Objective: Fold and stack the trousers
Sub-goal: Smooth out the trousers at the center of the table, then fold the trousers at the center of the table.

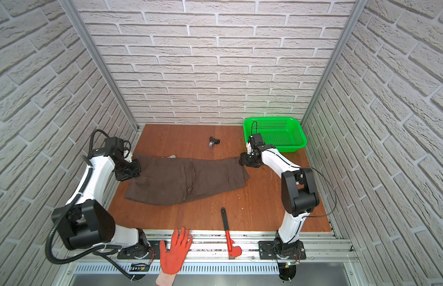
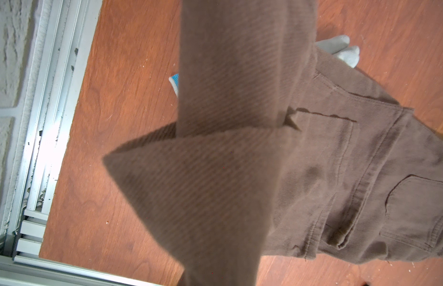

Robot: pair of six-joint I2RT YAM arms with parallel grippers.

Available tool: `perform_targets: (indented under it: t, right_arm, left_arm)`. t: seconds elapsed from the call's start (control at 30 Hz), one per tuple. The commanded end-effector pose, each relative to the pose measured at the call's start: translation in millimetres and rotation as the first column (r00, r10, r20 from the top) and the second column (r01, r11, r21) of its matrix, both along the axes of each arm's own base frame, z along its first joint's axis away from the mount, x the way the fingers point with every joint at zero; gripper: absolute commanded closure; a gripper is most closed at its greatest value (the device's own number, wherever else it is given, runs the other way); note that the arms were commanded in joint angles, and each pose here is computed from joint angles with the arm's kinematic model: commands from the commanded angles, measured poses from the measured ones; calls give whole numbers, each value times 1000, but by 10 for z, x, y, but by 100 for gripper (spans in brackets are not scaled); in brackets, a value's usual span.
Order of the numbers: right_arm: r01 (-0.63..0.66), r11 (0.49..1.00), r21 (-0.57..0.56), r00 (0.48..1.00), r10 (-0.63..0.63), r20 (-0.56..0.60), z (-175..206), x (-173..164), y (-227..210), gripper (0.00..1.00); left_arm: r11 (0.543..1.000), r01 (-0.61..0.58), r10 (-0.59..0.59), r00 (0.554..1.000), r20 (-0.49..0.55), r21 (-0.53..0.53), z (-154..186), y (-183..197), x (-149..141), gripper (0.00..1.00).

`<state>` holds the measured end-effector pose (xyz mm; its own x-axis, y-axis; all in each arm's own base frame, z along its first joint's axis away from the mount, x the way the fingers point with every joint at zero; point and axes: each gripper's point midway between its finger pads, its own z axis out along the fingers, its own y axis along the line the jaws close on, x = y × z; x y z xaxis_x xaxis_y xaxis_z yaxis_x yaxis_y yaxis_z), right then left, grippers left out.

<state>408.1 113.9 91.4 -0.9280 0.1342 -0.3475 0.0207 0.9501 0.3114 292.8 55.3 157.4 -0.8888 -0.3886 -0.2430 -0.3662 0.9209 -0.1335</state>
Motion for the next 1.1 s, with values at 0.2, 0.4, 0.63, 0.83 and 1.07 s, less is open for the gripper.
perform_targets:
  t: [0.2,0.4,0.63,0.83,1.07]
  right_arm:
    - [-134,990,46,990,135,-28,-241,54,263,34]
    - [-115,993,13,986,116,-122,-564,13,214,33]
    - [-73,997,-18,964,66,-259,-984,-246,132,51]
    - [-25,995,-97,953,-6,-302,-1051,-429,0,71]
    - [23,999,-47,953,-36,-302,-982,-628,63,77]
  left_arm:
    - [1000,-1,0,1000,30,11,135,25,-43,100]
    - [1000,8,-8,998,59,-11,233,-32,-47,100]
    - [995,93,-87,989,117,-45,445,-376,-19,100]
    - [978,197,-184,971,154,-68,589,-867,-9,100]
    - [926,326,-281,932,227,-192,556,-1704,54,100]
